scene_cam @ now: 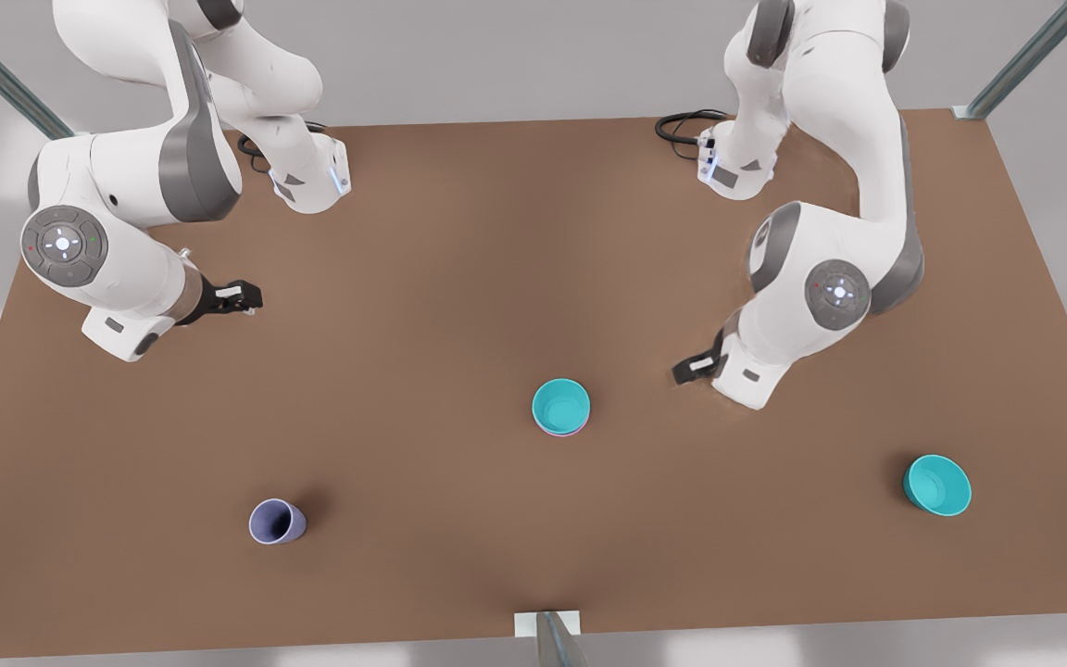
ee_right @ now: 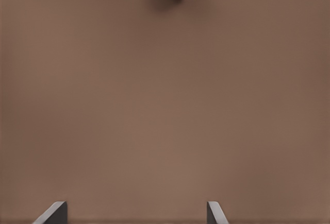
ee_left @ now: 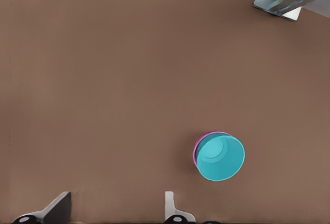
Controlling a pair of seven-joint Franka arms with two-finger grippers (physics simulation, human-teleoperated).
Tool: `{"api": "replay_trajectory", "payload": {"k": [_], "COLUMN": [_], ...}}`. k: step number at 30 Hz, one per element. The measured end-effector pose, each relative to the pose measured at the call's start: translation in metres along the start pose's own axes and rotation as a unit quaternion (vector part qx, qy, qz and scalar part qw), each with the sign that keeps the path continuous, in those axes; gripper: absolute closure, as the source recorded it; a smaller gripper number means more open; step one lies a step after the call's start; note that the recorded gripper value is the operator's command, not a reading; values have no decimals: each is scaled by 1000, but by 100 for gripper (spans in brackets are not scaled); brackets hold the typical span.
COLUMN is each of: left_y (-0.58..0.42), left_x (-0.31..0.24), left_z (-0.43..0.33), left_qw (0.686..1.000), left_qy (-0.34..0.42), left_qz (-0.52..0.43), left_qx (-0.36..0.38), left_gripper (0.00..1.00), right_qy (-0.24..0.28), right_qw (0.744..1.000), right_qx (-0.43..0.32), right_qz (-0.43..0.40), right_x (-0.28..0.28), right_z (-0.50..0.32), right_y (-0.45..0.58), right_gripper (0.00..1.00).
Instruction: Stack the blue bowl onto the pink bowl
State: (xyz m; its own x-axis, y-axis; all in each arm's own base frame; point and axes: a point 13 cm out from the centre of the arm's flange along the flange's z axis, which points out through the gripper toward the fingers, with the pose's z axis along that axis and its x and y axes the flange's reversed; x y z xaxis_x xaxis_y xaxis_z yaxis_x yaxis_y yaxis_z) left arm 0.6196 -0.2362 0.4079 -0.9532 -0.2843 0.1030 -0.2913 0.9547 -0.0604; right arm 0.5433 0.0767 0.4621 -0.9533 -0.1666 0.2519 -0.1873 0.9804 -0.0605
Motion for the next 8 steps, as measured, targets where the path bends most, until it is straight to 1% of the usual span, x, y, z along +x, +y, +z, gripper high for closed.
{"api": "replay_trajectory", "payload": {"k": [2, 4, 8], "left_y": [55, 108, 146], "left_x": [6, 12, 21], "left_z": [-66, -100, -105], "left_qw": [1000, 999, 997], "left_qy": [-11, -13, 7], "left_qz": [10, 10, 28], "left_qx": [-15, -31, -70], "left_gripper": [0, 0, 0], "right_qy": [-1, -2, -2], "right_qw": [1000, 1000, 1000], "right_qx": [0, 0, 0], "right_qz": [0, 0, -1], "right_x": [0, 0, 0], "right_z": [-1, -1, -1], "right_y": [0, 0, 0], "right_gripper": [0, 0, 0]}}
